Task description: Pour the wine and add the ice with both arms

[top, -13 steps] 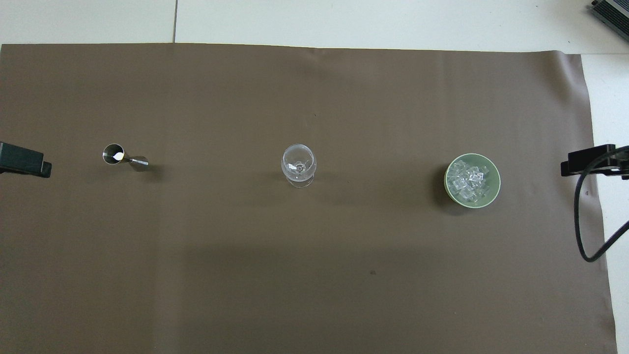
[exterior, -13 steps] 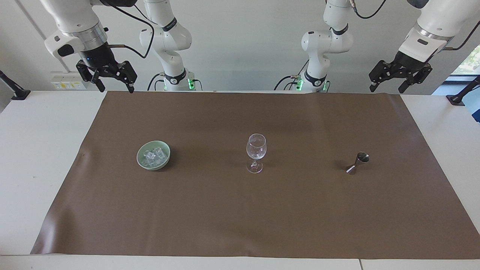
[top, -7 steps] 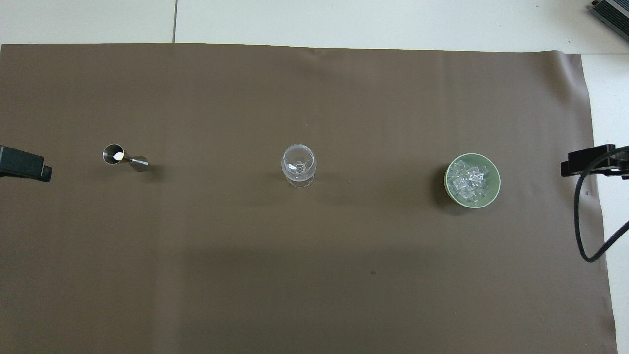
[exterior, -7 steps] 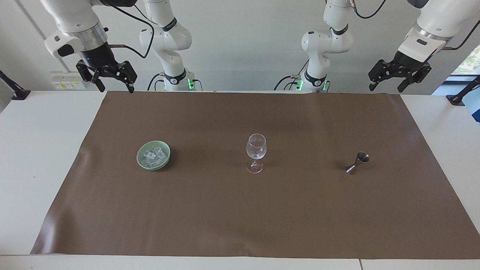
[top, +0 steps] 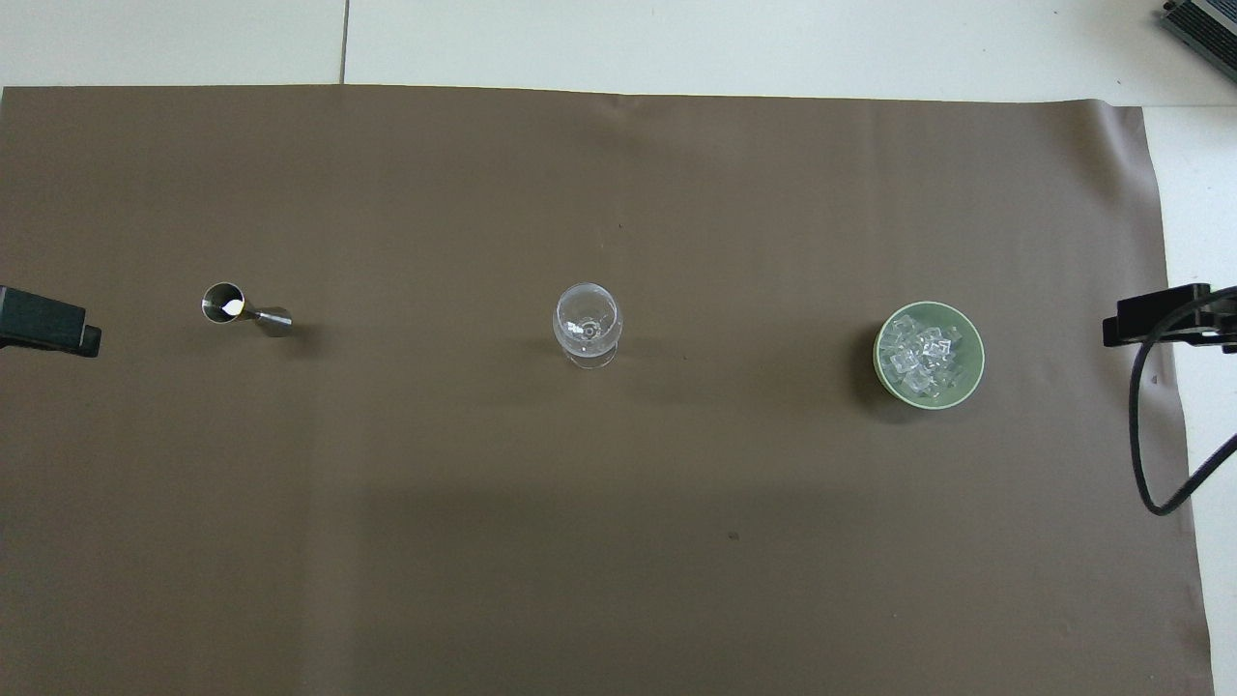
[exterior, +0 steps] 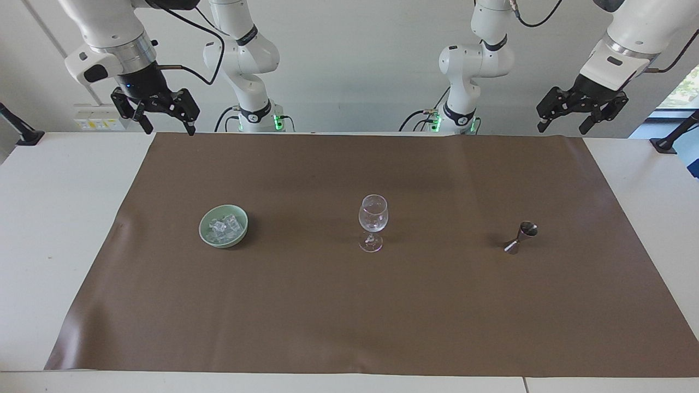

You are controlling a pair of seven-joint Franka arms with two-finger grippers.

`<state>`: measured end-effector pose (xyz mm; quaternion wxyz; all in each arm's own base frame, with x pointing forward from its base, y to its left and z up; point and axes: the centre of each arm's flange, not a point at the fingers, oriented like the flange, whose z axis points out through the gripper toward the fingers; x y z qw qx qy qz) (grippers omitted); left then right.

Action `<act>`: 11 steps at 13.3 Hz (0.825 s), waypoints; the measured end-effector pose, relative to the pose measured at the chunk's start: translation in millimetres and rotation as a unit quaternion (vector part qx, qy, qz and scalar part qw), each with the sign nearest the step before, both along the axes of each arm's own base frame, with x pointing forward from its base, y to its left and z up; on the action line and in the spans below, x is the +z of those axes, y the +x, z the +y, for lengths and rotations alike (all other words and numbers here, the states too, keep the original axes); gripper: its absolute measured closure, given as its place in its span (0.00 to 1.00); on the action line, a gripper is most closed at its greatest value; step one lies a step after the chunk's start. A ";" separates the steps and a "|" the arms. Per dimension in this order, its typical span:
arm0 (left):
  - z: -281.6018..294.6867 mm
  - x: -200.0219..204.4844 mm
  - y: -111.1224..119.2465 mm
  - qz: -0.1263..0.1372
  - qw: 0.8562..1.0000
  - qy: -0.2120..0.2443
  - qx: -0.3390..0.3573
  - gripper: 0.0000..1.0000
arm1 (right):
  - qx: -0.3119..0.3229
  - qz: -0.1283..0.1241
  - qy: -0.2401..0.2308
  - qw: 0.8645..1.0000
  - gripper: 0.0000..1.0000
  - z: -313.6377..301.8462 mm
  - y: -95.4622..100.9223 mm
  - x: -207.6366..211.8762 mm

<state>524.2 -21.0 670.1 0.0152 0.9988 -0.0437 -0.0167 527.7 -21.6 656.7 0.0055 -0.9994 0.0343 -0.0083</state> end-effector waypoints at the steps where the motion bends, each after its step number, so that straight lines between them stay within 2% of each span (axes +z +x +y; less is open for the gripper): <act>1: 0.1 0.1 0.0 0.000 1.000 0.000 0.000 0.00 | 0.000 0.000 0.000 1.000 0.00 0.0 0.0 0.0; 11: 0.4 0.2 0.1 -0.001 1.000 0.000 0.000 0.00 | 0.000 0.000 0.000 1.000 0.00 0.0 0.0 0.0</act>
